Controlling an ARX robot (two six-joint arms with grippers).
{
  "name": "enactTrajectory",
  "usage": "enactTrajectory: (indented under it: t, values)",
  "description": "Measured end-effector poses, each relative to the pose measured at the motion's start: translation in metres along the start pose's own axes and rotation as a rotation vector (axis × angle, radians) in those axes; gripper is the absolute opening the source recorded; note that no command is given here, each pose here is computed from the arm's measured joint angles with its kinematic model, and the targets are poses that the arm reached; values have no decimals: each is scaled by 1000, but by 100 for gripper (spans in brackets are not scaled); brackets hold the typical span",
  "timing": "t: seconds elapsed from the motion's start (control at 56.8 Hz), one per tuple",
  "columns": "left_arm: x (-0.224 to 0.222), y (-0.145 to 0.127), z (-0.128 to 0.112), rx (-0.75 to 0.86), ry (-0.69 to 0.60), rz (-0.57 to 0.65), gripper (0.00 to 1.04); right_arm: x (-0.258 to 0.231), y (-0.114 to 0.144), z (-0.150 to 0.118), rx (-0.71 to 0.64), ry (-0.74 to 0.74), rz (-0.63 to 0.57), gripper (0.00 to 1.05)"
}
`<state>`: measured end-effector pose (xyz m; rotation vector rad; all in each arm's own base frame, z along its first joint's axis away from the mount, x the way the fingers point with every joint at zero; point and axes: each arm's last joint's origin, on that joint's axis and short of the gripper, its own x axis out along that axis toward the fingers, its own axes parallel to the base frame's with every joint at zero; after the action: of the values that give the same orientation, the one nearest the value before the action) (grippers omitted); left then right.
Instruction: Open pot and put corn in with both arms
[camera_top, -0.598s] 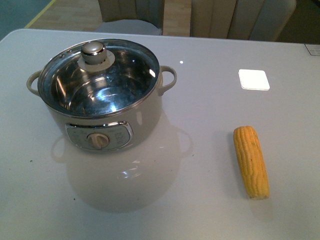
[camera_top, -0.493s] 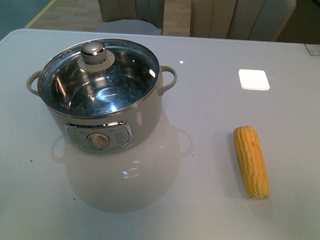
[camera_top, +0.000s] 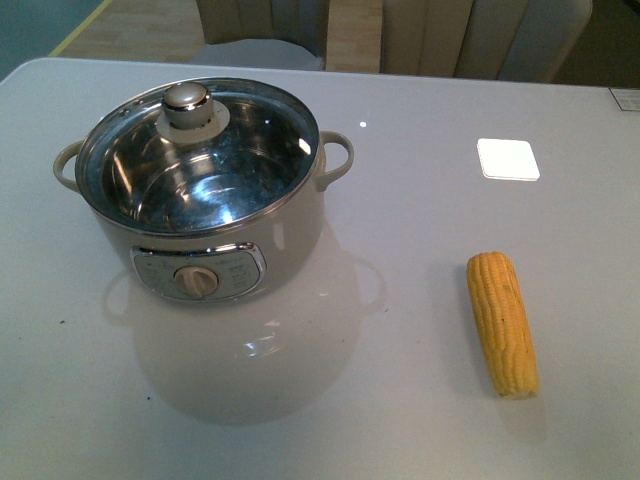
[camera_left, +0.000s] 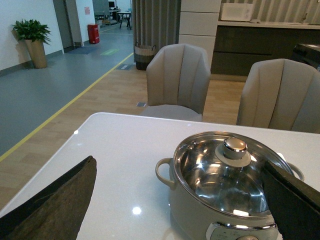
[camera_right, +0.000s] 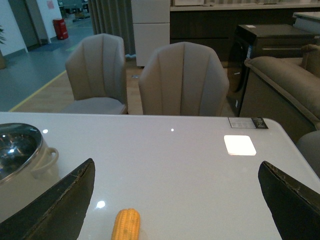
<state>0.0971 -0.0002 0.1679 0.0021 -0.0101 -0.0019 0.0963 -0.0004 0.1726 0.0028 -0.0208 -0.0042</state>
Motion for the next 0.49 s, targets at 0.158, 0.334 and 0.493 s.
enactTrajectory:
  t: [0.158,0.334,0.493]
  values:
    - [0,0,0,0,0,0,98,0,0,0,0,0,0,96]
    - [0,0,0,0,0,0,98,0,0,0,0,0,0,96]
    - [1,0,-2,-19,70,-106,98,0,0,0,0,0,0,96]
